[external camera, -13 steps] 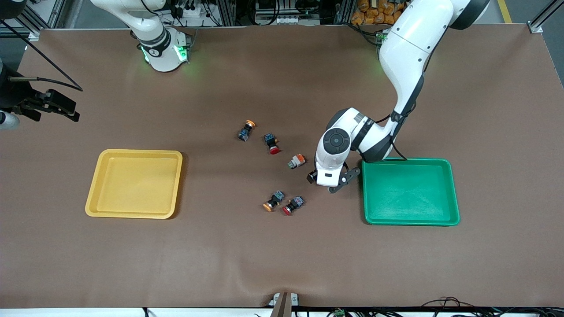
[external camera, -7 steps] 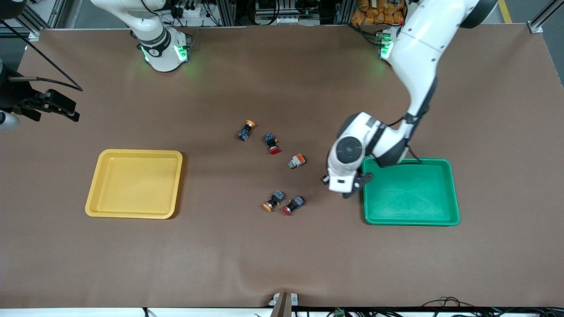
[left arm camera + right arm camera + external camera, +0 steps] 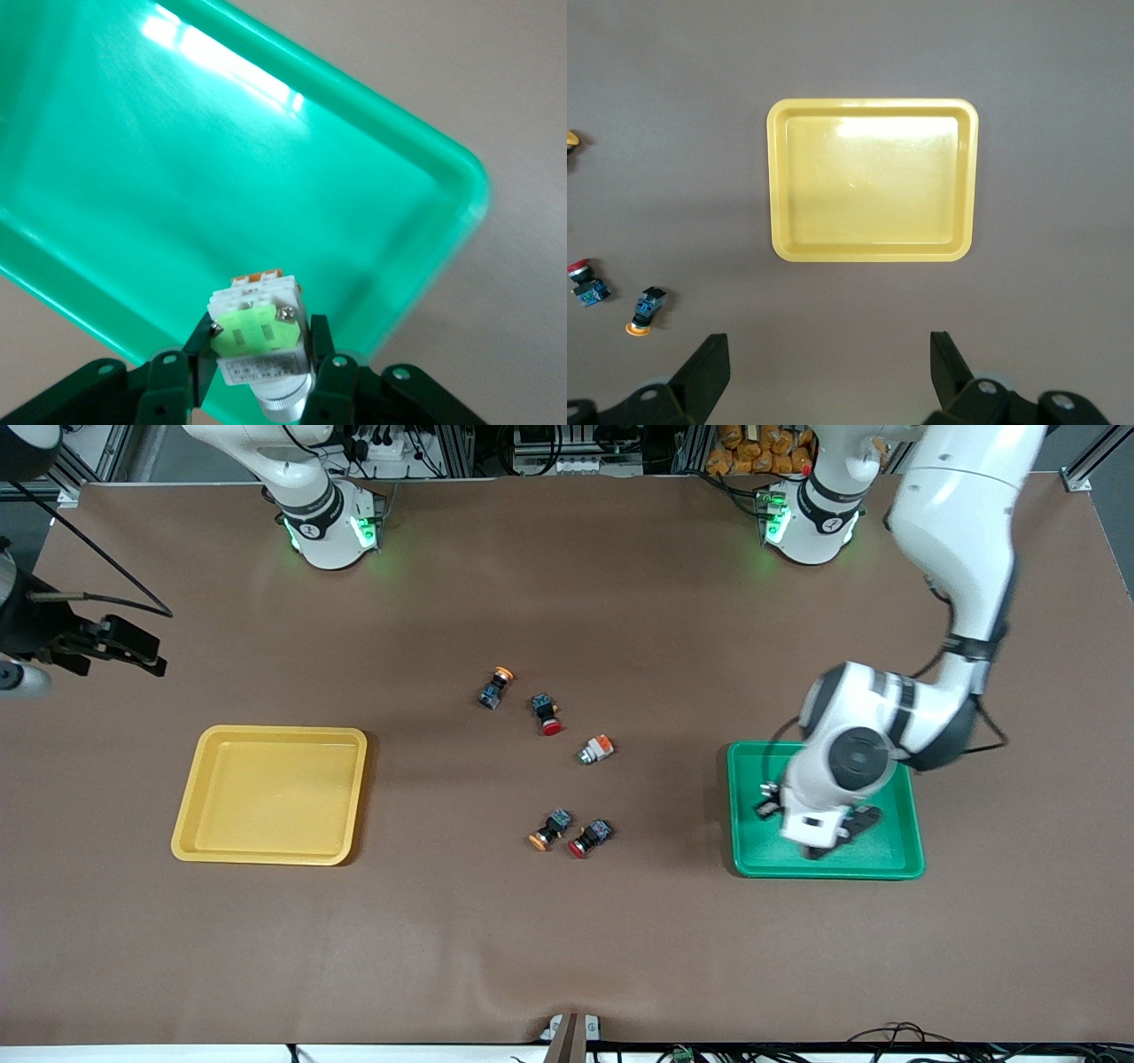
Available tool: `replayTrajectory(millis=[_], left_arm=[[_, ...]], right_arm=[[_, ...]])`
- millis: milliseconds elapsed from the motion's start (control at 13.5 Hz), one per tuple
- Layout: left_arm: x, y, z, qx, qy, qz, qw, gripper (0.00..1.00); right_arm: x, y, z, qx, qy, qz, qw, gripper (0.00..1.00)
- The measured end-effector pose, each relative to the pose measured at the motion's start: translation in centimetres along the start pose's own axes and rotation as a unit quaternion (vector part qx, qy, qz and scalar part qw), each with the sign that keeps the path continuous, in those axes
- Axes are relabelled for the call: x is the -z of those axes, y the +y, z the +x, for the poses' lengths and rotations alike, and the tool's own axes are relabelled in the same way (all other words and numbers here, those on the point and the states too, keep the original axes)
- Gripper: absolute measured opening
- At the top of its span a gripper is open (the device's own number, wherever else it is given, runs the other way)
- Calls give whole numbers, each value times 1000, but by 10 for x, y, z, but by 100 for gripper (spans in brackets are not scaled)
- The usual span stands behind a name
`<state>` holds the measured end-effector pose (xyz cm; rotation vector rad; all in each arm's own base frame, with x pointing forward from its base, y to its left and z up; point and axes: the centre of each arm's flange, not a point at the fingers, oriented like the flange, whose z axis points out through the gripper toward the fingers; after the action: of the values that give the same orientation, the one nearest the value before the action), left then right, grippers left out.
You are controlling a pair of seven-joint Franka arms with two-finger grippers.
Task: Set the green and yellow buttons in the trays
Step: 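Lower the green button into the green tray and open the left gripper, then grasp the orange and blue buttons with the left and right grippers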
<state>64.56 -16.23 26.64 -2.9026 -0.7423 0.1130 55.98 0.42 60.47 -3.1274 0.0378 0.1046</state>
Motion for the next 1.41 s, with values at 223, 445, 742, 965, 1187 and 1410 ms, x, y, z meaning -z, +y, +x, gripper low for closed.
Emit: replayTrajectory(millis=[223, 445, 742, 965, 1187, 1410], left_arm=[[-25, -45, 32, -14, 13, 37, 999, 45], [-50, -75, 49, -30, 18, 38, 999, 46], [-41, -59, 38, -40, 16, 19, 999, 83], [-14, -30, 13, -30, -9, -26, 999, 100], [14, 21, -35, 6, -29, -61, 998, 100], [25, 86, -100, 40, -35, -69, 996, 100]], right_arm=[[-38, -7, 24, 6, -28, 1, 1000, 100], [-65, -33, 42, 12, -32, 2, 999, 100], [-99, -104, 56, -57, -25, -3, 998, 100], [-141, -161, 66, -116, -21, -5, 993, 100], [-195, -203, 64, -172, -39, -17, 984, 100], [-243, -234, 40, -219, -83, 0, 972, 100]])
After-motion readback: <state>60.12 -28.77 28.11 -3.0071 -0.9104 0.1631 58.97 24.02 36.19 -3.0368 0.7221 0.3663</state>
